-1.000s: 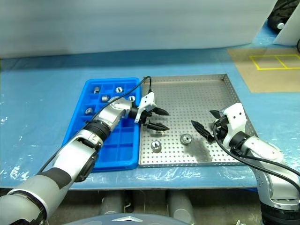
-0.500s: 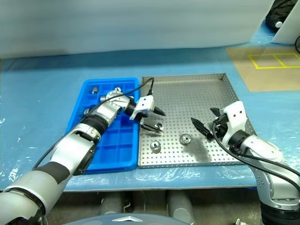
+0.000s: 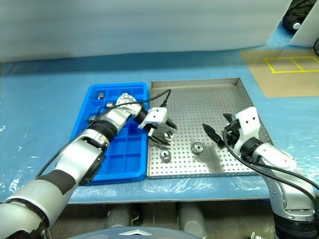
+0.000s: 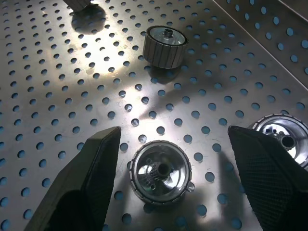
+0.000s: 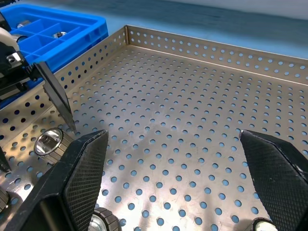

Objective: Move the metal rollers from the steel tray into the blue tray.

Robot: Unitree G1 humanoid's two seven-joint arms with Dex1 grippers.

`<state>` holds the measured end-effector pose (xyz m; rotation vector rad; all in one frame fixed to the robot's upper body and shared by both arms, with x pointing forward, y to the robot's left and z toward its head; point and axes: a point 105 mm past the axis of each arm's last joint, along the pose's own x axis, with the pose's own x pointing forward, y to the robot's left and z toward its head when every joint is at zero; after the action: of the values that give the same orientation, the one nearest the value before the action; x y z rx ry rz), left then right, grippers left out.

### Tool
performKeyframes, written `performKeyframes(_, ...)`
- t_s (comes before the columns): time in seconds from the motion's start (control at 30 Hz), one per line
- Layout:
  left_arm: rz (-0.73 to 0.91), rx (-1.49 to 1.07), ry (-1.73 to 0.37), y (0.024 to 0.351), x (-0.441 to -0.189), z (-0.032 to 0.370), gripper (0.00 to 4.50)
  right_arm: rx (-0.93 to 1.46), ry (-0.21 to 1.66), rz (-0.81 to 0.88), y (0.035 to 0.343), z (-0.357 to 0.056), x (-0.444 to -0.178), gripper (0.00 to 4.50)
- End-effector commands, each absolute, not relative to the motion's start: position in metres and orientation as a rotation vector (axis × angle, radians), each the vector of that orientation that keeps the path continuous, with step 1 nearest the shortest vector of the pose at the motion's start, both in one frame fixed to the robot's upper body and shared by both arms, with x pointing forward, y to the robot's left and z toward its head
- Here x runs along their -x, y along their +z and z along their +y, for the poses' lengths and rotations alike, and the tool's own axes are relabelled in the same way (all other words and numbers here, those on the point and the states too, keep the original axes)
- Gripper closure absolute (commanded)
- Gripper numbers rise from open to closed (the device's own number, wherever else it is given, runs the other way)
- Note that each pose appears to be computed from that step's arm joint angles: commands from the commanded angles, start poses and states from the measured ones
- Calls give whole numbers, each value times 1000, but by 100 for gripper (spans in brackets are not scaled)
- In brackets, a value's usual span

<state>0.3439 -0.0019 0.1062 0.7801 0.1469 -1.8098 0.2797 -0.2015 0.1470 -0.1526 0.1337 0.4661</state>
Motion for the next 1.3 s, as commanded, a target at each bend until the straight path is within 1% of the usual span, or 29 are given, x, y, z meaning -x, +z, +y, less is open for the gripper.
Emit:
performKeyframes(0.03, 190, -864, -1812, 102, -346, 0, 74, 166, 458, 91, 154, -199, -281, 0)
performKeyframes(0.13, 237, -883, -1742, 96, -353, -1, 74, 145, 436, 79, 154, -199, -282, 0)
performKeyframes(0.3, 300, -897, -1725, 87, -353, 1, 74, 149, 418, 68, 155, -199, -283, 0)
performKeyframes(0.43, 302, -920, -1729, 83, -353, 3, 74, 158, 396, 60, 157, -203, -284, 0)
performKeyframes(0.47, 301, -930, -1745, 82, -351, 5, 112, 160, 390, 55, 159, -205, -284, 0)
performKeyframes(0.5, 304, -933, -1755, 82, -350, 6, 128, 159, 385, 50, 160, -206, -284, 0)
performKeyframes(0.6, 295, -927, -1729, 84, -353, 4, 224, 164, 373, 51, 159, -209, -286, 0)
performKeyframes(0.73, 273, -891, -1737, 88, -352, 1, 224, 163, 384, 46, 159, -206, -287, 0)
performKeyframes(0.77, 271, -887, -1736, 89, -352, 1, 258, 162, 386, 45, 159, -205, -287, 0)
performKeyframes(0.8, 249, -869, -1717, 92, -354, -1, 276, 161, 388, 44, 159, -204, -288, 0)
performKeyframes(0.87, 226, -820, -1689, 97, -357, -6, 277, 163, 391, 44, 159, -204, -288, 0)
performKeyframes(0.93, 214, -789, -1697, 100, -357, -7, 277, 161, 400, 42, 159, -202, -289, 0)
performKeyframes(1.0, 168, -771, -1705, 108, -356, -8, 277, 159, 414, 39, 160, -199, -290, 0)
performKeyframes(1.1, 41, -644, -1725, 141, -356, -14, 277, 157, 466, 37, 161, -190, -292, 0)
performKeyframes(1.3, -74, -651, -1680, 170, -360, -2, 277, 171, 594, 63, 160, -174, -295, 0)
